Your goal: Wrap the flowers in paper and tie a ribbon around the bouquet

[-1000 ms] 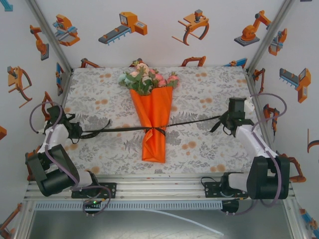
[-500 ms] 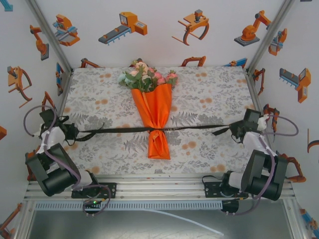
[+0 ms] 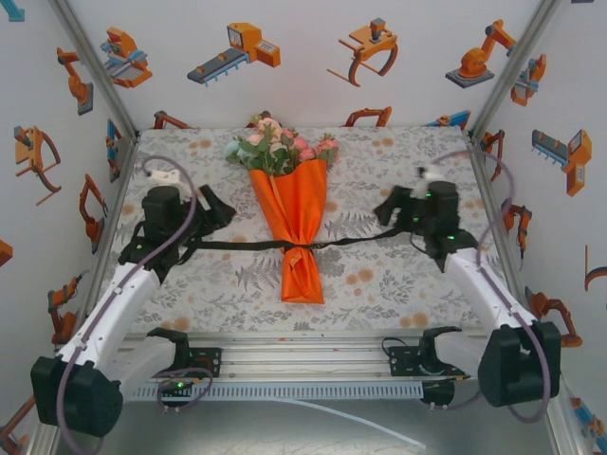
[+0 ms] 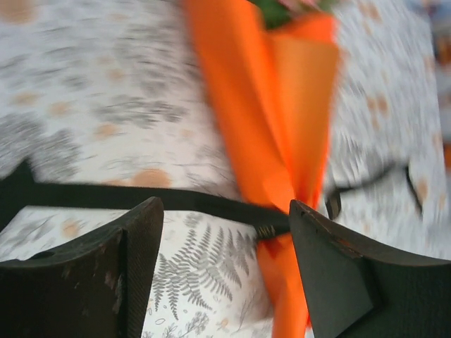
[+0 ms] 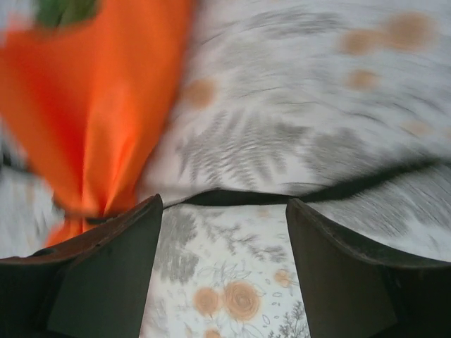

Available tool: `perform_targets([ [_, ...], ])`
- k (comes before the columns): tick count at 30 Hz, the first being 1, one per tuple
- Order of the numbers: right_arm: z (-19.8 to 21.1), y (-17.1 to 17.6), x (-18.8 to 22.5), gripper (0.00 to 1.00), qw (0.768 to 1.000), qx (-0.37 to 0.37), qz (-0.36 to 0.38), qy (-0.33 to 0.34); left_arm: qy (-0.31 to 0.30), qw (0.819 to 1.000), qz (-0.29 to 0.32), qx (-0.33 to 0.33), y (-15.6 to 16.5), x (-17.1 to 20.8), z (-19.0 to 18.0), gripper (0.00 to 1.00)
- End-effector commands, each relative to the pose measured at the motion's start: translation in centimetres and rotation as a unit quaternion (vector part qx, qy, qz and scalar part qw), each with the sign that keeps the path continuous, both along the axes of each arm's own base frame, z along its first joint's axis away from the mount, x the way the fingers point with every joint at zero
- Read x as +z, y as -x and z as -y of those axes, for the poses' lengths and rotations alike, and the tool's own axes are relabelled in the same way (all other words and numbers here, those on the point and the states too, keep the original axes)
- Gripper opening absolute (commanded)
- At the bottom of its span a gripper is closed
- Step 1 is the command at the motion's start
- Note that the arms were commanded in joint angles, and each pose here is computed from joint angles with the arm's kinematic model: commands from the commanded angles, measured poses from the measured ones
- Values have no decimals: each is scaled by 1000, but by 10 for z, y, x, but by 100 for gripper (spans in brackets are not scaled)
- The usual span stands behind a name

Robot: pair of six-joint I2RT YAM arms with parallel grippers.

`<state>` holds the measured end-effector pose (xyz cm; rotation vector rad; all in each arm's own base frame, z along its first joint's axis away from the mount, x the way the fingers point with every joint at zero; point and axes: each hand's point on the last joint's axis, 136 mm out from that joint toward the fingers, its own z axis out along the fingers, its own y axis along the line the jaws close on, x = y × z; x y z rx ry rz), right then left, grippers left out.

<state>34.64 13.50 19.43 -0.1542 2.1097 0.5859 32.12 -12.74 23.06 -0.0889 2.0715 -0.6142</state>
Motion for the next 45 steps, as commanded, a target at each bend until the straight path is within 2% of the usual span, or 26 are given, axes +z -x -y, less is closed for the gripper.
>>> perform_targets([
  [1, -76, 35, -31, 65, 946, 265, 85, 167, -111, 981, 87, -137, 14, -2, 39, 68],
  [3, -102, 46, -56, 67, 903, 346, 97, 235, -157, 968, 107, -163, 17, -13, 48, 71],
  [4, -110, 46, -63, 67, 893, 365, 96, 245, -183, 962, 113, -169, 17, -19, 49, 72],
  [6, -122, 38, -76, 68, 888, 378, 86, 246, -242, 949, 113, -168, 13, -35, 44, 73],
  [8, -132, 32, -85, 68, 886, 389, 79, 240, -271, 942, 106, -167, 10, -46, 40, 73],
  [13, -151, 24, -105, 66, 882, 409, 65, 223, -277, 934, 111, -198, 11, -60, 49, 75],
  [14, -153, 21, -110, 61, 885, 405, 65, 219, -271, 932, 112, -213, 13, -64, 54, 77],
  [15, -154, 19, -113, 52, 888, 400, 64, 216, -265, 930, 114, -229, 15, -67, 59, 78],
  [16, -155, 17, -114, 36, 892, 395, 64, 209, -259, 926, 110, -250, 18, -71, 65, 80],
  [19, -158, 23, -101, 0, 898, 392, 86, 182, -228, 918, 102, -309, 29, -79, 85, 85],
  [23, -159, 33, -79, 0, 906, 385, 104, 143, -188, 922, 99, -323, 23, -91, 101, 91],
  [27, -162, 32, -72, 0, 917, 369, 105, 110, -178, 921, 58, -341, 17, -116, 113, 96],
  [33, -167, 28, -61, 0, 921, 362, 117, 87, -222, 921, 32, -318, 3, -150, 112, 99],
  [39, -170, 33, -66, 0, 923, 367, 94, 66, -221, 932, 60, -280, -12, -158, 117, 98],
  [42, -170, 32, -66, 0, 930, 353, 91, 49, -222, 933, 64, -275, -16, -161, 120, 87],
  [45, -167, 31, -65, 0, 938, 333, 89, 28, -221, 935, 69, -268, -17, -162, 118, 61],
])
